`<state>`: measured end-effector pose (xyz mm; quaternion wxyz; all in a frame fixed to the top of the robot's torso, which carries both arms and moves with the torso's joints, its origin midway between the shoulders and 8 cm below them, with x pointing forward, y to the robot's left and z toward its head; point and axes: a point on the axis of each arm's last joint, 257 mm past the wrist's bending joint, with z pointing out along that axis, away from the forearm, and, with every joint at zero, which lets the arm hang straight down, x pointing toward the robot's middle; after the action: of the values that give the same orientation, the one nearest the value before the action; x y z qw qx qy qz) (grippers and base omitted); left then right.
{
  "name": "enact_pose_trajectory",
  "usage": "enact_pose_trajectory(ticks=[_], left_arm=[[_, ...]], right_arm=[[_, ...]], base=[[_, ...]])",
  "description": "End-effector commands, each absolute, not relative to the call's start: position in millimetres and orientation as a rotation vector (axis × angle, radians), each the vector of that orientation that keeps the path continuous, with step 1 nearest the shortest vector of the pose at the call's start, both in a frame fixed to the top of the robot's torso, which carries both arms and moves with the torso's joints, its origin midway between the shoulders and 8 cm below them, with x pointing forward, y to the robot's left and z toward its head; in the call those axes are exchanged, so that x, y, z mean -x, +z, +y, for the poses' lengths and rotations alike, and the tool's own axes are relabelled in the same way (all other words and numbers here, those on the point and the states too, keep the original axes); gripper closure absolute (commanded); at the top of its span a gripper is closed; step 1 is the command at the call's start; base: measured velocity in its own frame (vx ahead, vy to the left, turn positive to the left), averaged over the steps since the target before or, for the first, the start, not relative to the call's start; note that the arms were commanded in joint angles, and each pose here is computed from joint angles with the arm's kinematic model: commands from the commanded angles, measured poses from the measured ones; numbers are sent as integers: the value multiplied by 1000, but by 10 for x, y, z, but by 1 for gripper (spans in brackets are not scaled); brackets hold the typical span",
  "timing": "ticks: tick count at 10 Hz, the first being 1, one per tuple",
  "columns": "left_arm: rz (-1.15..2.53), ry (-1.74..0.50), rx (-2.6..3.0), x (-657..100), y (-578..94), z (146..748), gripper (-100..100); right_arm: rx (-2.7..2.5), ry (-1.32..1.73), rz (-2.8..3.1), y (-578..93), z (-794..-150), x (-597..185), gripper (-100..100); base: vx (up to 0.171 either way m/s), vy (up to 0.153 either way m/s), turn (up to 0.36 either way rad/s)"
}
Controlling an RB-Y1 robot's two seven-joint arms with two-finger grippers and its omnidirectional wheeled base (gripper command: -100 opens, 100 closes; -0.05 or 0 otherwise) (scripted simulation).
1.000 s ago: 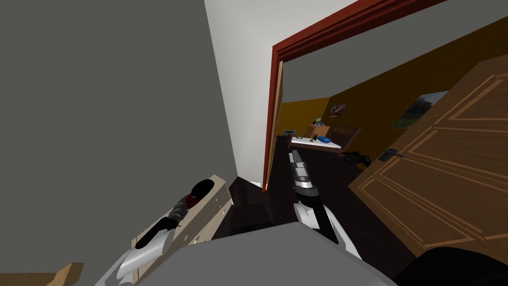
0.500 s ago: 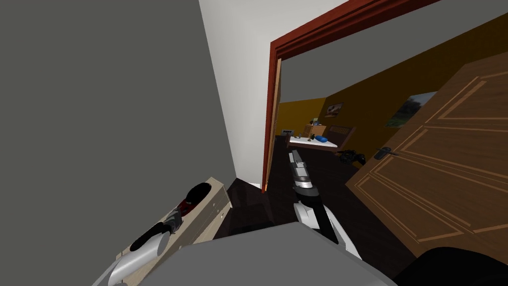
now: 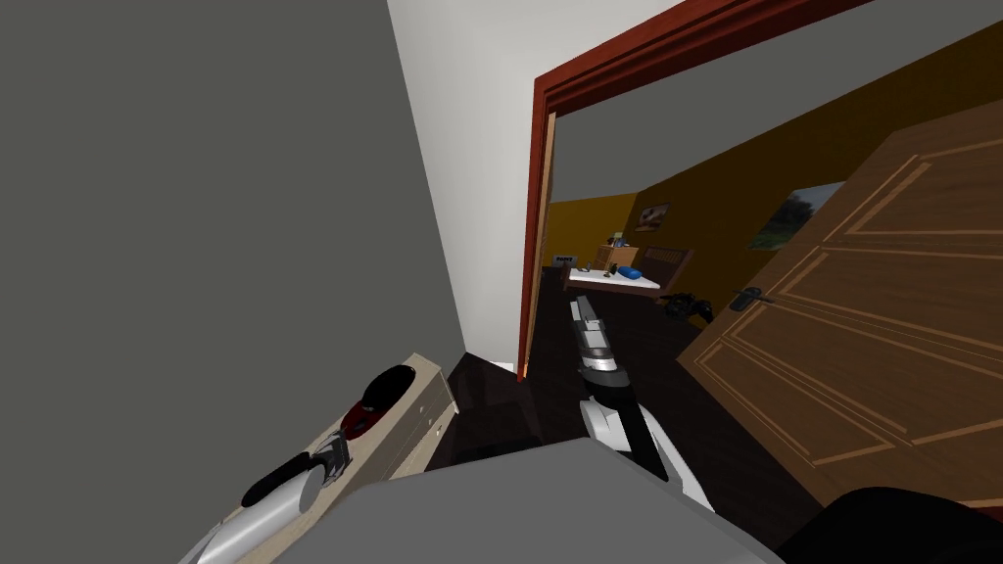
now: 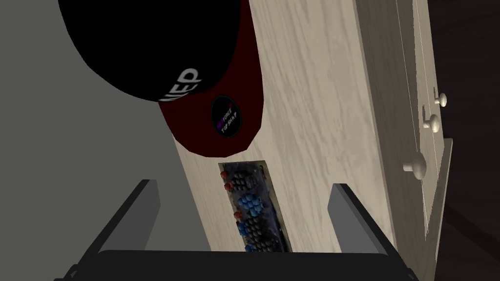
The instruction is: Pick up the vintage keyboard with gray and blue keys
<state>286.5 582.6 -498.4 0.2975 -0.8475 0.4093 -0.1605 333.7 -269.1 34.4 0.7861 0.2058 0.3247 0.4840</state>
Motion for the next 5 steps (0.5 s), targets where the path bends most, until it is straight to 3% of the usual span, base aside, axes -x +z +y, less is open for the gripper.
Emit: enact_pose_trajectory(ticks=[1,5], left_arm=[[1066,-396,2303,-2731,-5091,5874,-100],[936,-297,2512,-2254,-5387,5955,-100]], right_arm=[[-444,1044,700,344,-2691,-3337,0],[-444,1044,700,343,-2692,-3337,0]], base=[[31,47,-33],[29,72,-66]])
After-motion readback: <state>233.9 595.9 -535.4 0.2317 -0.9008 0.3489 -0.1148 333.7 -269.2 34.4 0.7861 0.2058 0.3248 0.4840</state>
